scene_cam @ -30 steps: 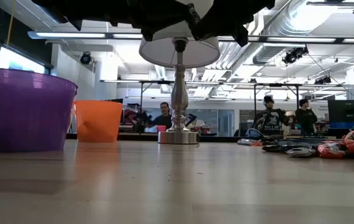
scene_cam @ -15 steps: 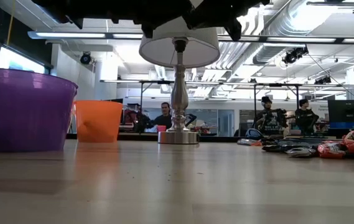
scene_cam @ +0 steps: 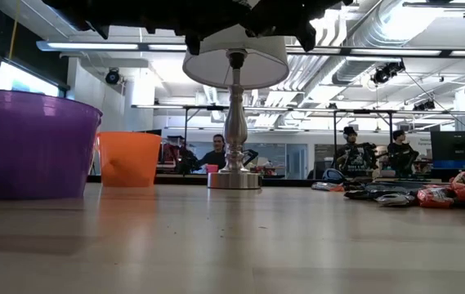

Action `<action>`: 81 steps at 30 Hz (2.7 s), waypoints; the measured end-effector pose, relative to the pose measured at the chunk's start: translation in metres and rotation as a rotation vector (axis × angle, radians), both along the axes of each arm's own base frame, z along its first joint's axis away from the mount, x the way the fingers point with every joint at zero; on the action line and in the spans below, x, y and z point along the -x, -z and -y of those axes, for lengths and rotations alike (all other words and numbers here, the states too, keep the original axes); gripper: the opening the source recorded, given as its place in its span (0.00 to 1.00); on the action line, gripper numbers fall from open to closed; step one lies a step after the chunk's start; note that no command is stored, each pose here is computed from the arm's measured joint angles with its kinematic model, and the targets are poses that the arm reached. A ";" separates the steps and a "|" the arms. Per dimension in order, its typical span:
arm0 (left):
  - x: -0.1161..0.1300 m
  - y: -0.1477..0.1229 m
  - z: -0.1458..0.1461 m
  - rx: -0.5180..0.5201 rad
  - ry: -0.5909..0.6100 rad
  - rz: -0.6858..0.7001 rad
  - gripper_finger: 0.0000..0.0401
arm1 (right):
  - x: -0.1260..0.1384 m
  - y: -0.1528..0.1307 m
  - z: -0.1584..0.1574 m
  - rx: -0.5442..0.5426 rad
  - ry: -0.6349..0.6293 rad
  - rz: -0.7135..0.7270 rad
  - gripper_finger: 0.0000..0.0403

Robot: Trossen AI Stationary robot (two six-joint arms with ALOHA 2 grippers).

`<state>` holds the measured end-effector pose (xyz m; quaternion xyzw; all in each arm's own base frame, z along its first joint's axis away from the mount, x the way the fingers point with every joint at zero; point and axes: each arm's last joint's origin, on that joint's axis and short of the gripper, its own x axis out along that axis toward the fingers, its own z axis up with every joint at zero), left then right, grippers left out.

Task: Sort candy
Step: Put the brown chocolate into the purple bucket

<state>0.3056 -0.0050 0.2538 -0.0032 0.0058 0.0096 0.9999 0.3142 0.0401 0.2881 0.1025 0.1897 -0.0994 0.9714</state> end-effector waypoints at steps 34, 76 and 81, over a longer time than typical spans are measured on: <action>0.138 -0.032 0.006 0.355 -0.348 -0.451 0.00 | 0.061 0.000 0.011 -0.129 0.249 -0.581 0.47; 0.141 -0.053 0.027 0.226 -0.120 -0.292 0.28 | 0.071 0.031 0.015 -0.200 0.331 -0.680 0.47; 0.136 -0.056 0.020 0.199 -0.249 -0.231 0.28 | 0.077 0.033 0.028 -0.108 0.434 -0.728 0.47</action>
